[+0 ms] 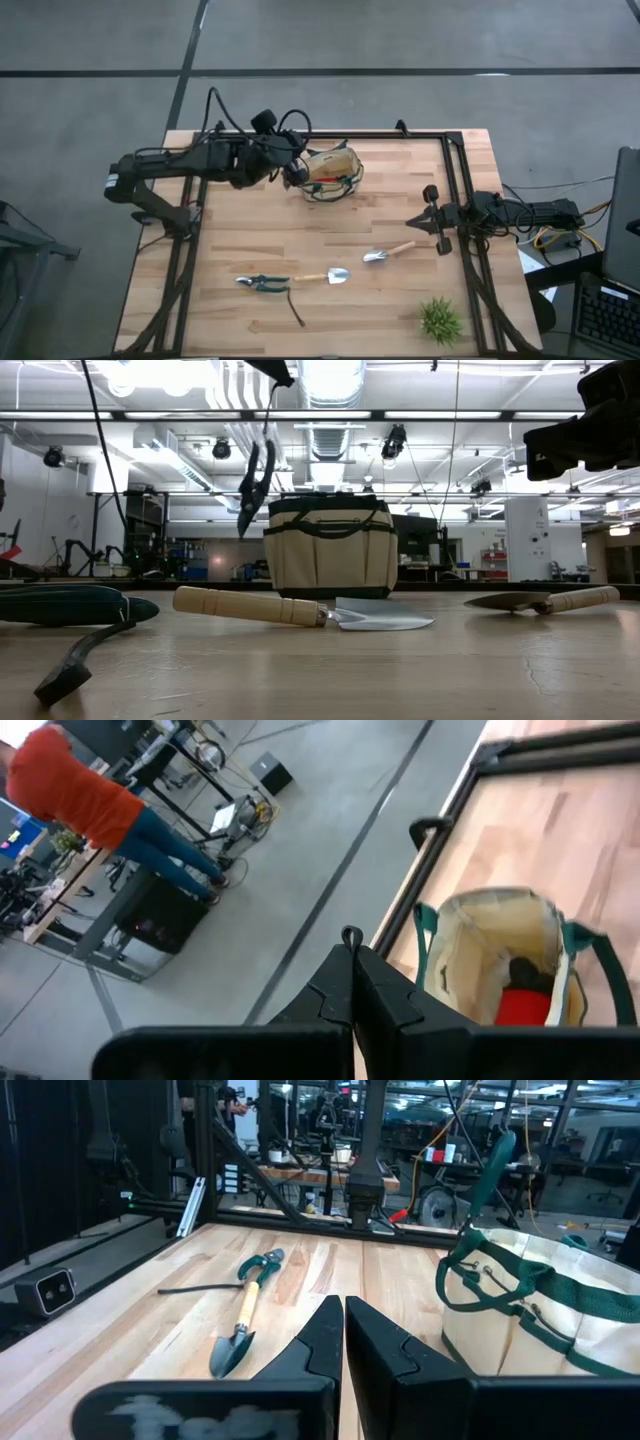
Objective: Pick & Place Garden tools in Gardening bag
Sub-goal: Put the top right shear scissors into the gardening bag
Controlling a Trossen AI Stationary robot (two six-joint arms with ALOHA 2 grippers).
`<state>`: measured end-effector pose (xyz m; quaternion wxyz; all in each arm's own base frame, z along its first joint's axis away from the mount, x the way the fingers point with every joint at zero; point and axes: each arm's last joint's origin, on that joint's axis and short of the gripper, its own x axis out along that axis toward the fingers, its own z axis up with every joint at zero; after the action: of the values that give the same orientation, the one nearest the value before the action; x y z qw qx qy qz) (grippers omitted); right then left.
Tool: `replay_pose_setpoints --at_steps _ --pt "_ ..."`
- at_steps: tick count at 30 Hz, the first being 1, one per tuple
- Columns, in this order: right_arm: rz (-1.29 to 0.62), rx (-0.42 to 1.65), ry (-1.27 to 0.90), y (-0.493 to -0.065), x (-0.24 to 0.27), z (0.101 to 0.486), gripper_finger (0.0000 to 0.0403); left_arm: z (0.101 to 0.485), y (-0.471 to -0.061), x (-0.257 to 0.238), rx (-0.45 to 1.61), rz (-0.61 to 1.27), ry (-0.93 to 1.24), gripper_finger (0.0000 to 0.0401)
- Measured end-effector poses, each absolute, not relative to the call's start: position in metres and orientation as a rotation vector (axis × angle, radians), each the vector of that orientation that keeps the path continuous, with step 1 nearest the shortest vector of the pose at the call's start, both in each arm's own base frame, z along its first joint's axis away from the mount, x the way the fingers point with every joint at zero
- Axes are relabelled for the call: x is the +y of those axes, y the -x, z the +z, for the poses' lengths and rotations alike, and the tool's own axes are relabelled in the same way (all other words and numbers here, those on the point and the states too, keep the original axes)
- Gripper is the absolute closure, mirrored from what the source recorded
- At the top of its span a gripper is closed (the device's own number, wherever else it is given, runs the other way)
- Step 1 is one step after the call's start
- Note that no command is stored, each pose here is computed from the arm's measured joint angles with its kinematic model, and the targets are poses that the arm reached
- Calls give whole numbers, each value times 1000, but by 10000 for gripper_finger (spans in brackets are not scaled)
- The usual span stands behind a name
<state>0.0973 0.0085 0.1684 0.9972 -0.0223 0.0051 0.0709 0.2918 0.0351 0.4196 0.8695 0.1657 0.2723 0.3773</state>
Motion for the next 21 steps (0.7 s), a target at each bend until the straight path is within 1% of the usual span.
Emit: replay_pose_setpoints --at_steps 8,11,15,21 --pt "143 10 45 -97 9 168 394 433 -296 36 450 792 -356 398" --pt "143 10 45 -97 9 168 394 432 -296 37 451 769 -344 398" --pt "143 10 45 -97 9 168 394 424 -299 37 457 772 -341 398" --pt "142 10 45 -97 9 168 394 406 -307 40 431 851 -401 398"
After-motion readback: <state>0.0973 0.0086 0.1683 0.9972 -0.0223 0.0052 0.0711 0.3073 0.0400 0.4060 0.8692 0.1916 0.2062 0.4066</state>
